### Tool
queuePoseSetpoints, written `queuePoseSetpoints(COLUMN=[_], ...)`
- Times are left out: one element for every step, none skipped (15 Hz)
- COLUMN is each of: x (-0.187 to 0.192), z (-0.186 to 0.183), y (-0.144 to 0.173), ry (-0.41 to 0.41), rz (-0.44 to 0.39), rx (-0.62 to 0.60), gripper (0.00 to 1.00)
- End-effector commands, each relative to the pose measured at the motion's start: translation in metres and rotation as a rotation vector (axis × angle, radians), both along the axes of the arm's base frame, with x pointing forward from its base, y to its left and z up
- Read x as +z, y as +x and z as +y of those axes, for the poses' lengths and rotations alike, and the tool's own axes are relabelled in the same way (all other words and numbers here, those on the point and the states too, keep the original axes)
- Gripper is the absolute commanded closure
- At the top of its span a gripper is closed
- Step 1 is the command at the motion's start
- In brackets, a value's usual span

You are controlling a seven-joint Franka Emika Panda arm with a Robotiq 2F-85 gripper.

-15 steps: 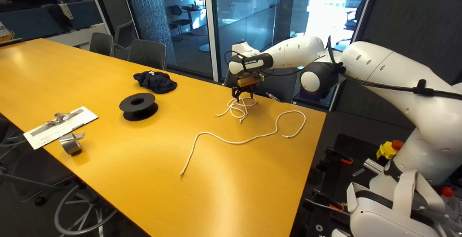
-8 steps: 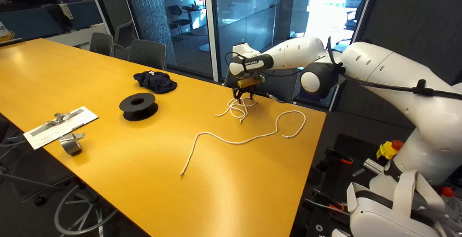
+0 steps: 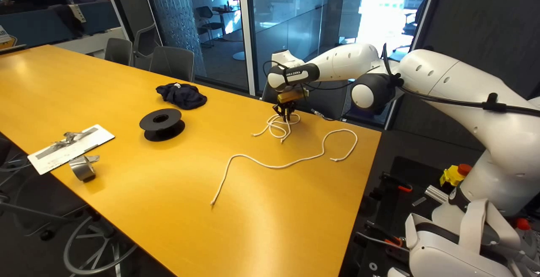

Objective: Separate the two white ropes

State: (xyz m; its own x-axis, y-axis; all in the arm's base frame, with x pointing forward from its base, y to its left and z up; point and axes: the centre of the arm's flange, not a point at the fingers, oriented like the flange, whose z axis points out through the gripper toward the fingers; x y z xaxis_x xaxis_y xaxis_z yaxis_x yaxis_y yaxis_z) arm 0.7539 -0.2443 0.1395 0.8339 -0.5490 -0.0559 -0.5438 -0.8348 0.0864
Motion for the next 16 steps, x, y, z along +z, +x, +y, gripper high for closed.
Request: queuePoseSetpoints(x=[0.007,0.011,0.017,0.024,0.030,0.037,0.044,0.052,0.059,0.066,0.073,0.079,0.085,0.091,0.095,0.098], z=[-0.004,-0.002,0.001,0.005,0.009,0.016,0.022,0.032,0.042,0.052,0.065,0.077,0.088,0.099,0.107,0.115], y=[0.020,0.021,0.023,0.026,0.029,0.034,0.038,0.044,0.049,0.053,0.059,0.062,0.067,0.070,0.072,0.072], ry=[0.025,0.025,0.033,0.037,0.041,0.047,0.057,0.057,0.063,0.071,0.081,0.097,0.116,0.130,0.143,0.153], rz=[-0.019,-0.020,-0.023,-0.018,-0.015,-0.009,0.000,0.020,0.037,0.057,0.081,0.101,0.122,0.142,0.162,0.179], rx=[0.070,0.104,0.146,0.199,0.239,0.295,0.355,0.404,0.455,0.503,0.551,0.598,0.644,0.692,0.741,0.790], gripper=[0.98,1.00,0.98,0.96,0.95,0.96,0.96,0.96,0.96,0.96,0.96,0.96,0.97,0.97,0.97,0.98])
